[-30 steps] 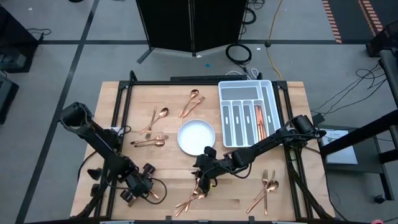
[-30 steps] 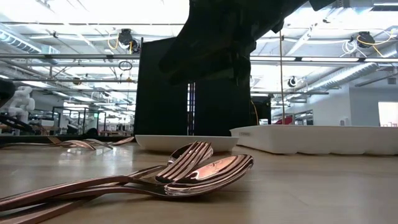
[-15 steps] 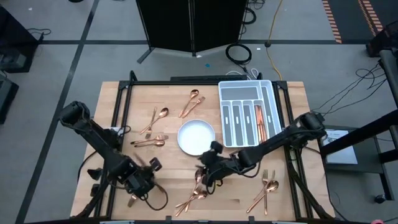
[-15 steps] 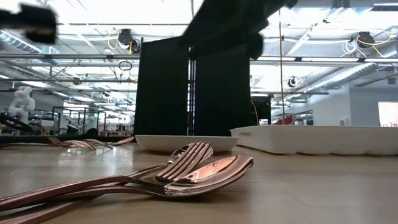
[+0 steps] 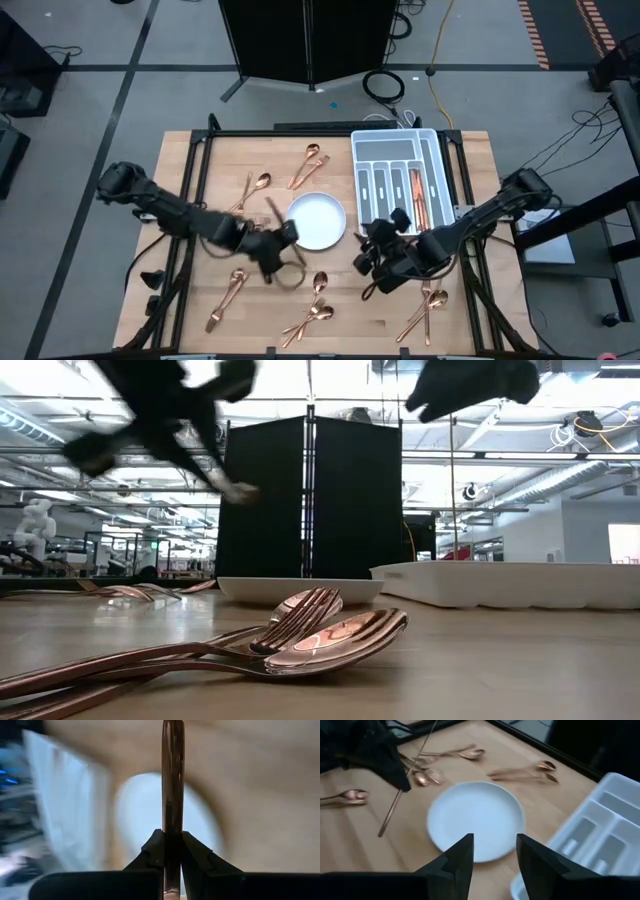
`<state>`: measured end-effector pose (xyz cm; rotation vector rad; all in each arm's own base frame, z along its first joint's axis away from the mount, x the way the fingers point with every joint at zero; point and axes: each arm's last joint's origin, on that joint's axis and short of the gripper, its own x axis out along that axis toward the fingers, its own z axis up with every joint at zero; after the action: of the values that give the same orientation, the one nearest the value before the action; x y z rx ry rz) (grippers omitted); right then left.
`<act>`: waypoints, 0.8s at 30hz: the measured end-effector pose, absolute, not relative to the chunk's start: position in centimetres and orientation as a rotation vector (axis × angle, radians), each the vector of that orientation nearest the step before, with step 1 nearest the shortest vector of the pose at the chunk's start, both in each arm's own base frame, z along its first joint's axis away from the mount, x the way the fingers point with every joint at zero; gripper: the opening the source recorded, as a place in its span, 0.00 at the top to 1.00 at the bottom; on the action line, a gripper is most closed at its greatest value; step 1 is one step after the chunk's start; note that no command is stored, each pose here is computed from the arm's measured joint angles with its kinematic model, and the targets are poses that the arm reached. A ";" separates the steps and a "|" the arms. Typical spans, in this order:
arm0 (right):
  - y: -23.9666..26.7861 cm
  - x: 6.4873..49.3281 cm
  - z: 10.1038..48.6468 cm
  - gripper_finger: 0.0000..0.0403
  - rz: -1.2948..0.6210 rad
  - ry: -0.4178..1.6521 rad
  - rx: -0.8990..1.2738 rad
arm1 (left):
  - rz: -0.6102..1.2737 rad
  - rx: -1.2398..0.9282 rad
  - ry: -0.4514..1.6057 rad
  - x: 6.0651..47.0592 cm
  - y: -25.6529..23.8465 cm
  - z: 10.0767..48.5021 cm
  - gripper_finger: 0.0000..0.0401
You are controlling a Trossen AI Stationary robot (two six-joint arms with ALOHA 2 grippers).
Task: Sort silverware
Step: Put the knife in the silverware tray
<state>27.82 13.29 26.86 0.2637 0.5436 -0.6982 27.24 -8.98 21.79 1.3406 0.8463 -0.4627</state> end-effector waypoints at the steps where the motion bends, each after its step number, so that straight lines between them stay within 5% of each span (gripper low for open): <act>1: 13.1 27.5 26.9 0.65 -0.712 0.551 0.265 | -0.445 1.369 0.812 27.9 -8.2 22.1 0.93; 13: 7.4 24.8 27.4 0.65 -0.974 0.806 0.311 | -0.223 1.486 0.489 32.7 0.2 24.2 0.93; 24: 1.1 21.2 34.4 0.65 -0.642 0.740 0.443 | -0.187 1.544 0.353 37.0 4.3 23.5 0.93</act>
<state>21.24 1.14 34.43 0.4432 0.7402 -0.6421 37.04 4.26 23.46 1.5438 0.3532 -0.1873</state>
